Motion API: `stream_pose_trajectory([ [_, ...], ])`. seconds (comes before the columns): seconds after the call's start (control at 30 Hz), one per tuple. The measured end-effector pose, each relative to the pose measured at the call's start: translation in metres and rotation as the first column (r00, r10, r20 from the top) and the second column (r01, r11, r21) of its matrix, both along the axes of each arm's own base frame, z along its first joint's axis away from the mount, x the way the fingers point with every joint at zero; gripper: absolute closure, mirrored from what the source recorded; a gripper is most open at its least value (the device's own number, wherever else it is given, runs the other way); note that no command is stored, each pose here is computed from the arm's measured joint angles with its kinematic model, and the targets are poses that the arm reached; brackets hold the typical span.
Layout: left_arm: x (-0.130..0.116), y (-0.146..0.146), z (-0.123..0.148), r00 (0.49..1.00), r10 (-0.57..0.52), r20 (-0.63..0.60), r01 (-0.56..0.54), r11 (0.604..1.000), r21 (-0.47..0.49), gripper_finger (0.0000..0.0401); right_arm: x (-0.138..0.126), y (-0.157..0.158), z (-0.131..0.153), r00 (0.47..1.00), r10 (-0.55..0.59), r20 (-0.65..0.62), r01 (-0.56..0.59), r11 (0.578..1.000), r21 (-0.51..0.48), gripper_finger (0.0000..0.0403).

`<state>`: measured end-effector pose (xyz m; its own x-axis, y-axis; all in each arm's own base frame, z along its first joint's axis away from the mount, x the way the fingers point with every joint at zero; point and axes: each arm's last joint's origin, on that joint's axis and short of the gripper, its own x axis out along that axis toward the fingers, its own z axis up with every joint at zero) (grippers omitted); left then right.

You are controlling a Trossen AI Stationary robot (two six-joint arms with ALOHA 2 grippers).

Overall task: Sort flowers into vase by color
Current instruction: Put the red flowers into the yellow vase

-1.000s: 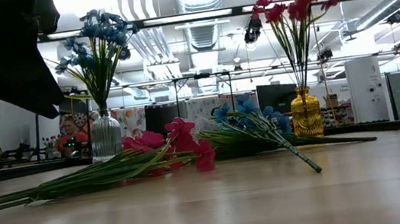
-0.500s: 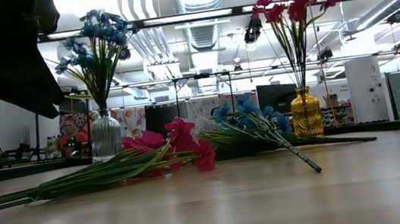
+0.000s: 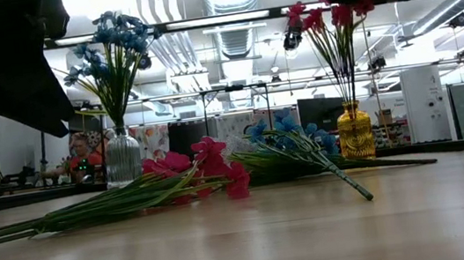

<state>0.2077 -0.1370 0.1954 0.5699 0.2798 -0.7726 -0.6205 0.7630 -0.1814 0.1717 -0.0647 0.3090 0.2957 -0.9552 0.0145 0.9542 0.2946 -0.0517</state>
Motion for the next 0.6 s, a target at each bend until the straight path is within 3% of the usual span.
stream_pose_trajectory([
  [0.6,0.001,0.0,0.0,1.0,0.002,0.005,-0.002,1.0,-0.004,0.0154,-0.019,0.006,-0.016,1.0,0.003,-0.007,-0.002,0.99,0.14,0.0166],
])
